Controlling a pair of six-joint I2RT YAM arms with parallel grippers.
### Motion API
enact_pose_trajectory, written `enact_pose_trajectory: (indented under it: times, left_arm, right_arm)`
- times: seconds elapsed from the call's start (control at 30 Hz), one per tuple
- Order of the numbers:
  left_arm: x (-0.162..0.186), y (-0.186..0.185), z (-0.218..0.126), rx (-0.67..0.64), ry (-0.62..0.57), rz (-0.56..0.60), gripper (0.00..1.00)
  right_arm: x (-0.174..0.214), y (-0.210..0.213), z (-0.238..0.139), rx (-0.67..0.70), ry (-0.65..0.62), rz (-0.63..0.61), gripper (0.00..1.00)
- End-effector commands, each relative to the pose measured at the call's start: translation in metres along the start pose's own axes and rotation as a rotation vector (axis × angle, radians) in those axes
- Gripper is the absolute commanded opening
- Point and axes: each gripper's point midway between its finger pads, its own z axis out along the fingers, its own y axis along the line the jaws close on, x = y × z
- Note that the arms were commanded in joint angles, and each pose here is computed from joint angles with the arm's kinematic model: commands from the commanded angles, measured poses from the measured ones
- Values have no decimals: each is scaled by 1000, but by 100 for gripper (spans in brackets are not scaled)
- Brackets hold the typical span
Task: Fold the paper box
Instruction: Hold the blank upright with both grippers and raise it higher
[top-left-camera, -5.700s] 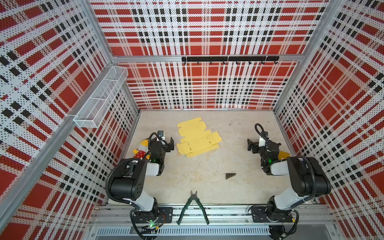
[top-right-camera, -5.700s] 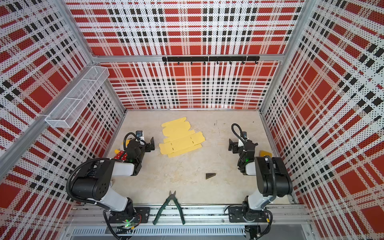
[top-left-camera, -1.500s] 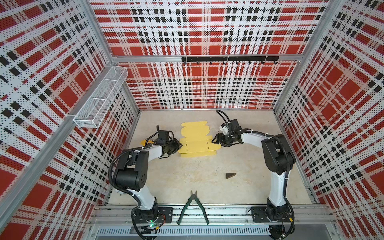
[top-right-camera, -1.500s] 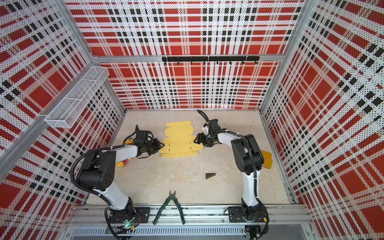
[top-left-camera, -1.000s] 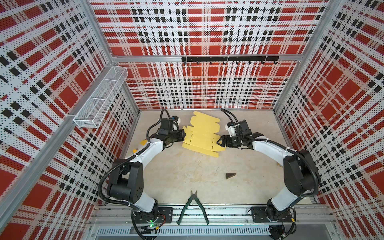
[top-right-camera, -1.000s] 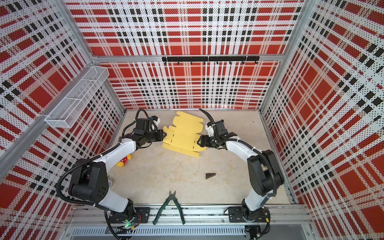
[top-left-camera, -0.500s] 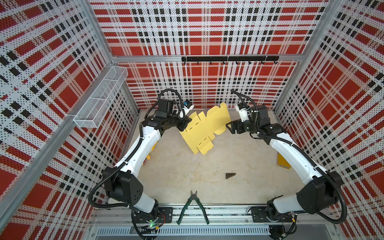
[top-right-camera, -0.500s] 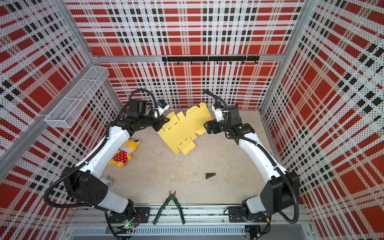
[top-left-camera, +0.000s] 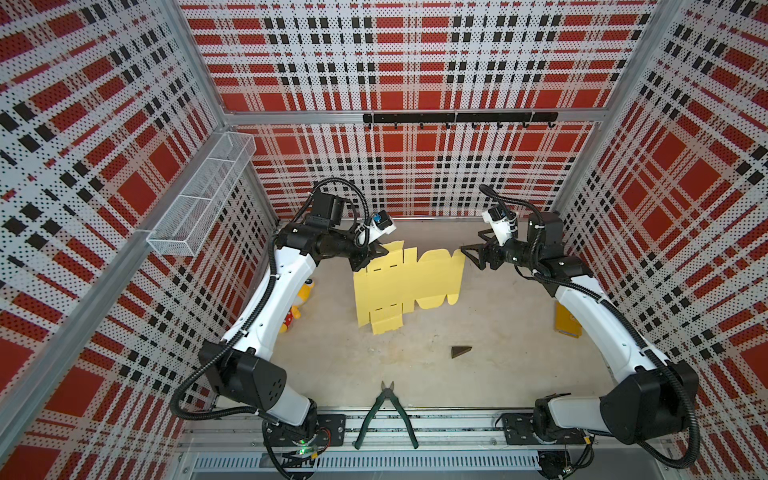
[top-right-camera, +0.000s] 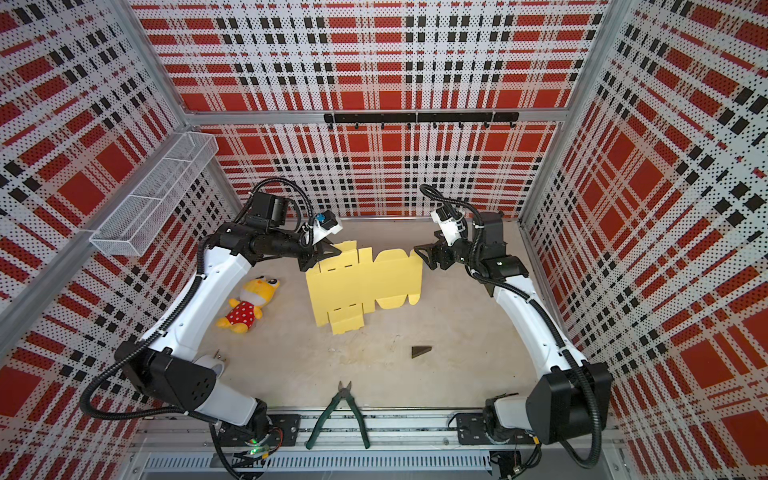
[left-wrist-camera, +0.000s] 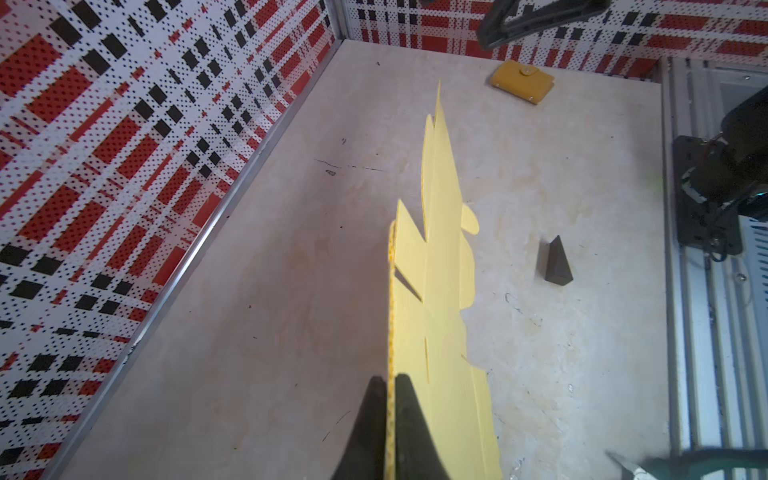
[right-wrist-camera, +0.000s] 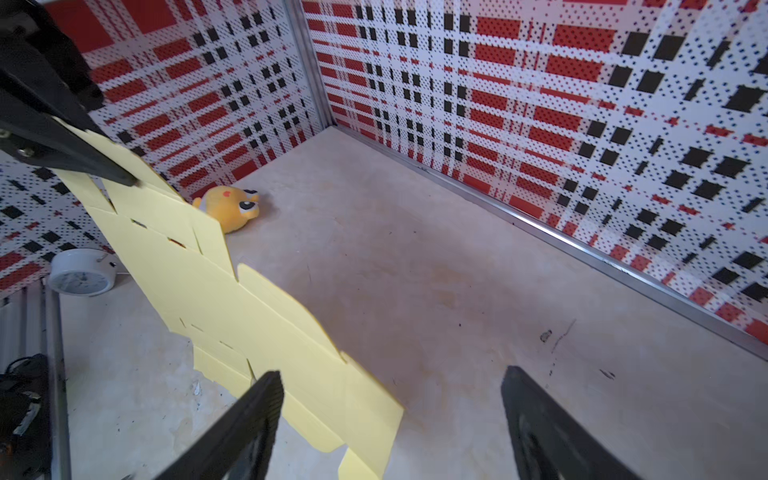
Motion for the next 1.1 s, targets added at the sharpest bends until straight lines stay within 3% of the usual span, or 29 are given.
enact_pose_trajectory:
  times: [0.0,0.13,0.33,0.53,0.7,0.8,0.9,0.97,1.0,1.07]
  left_arm:
    - [-18,-18,-11,66,-58,27,8]
    - [-18,-21,-11,76,-66,20,0]
    - [-22,-22,-16,78,-77,22,0]
    - [-30,-22,-19,91,-104,11,0]
    - [-36,-25,-19,120,-130,-1,0]
    - [-37,-24,-19,120,-135,0,0]
    - [-38,-21,-18,114,-143,-14,0]
    - [-39,-19,-18,110,-149,-27,0]
    - [-39,-18,-19,108,-153,-37,2]
    - [-40,-12,-23,90,-166,-60,20]
  right_arm:
    - [-13,28,-2,-172,-105,-84,79]
    - [-2,43,2,-281,-113,-54,79]
    - [18,38,-3,-270,-110,-69,85]
    - [34,44,-22,-339,-129,-55,85]
    - [41,45,-14,-397,-155,-8,82]
    - [42,48,-13,-433,-166,1,66]
    - [41,53,-14,-476,-175,-3,31]
    - [42,55,-15,-492,-169,-9,15]
    - [42,56,-15,-493,-165,-11,8]
    - [43,56,-16,-492,-156,-22,0]
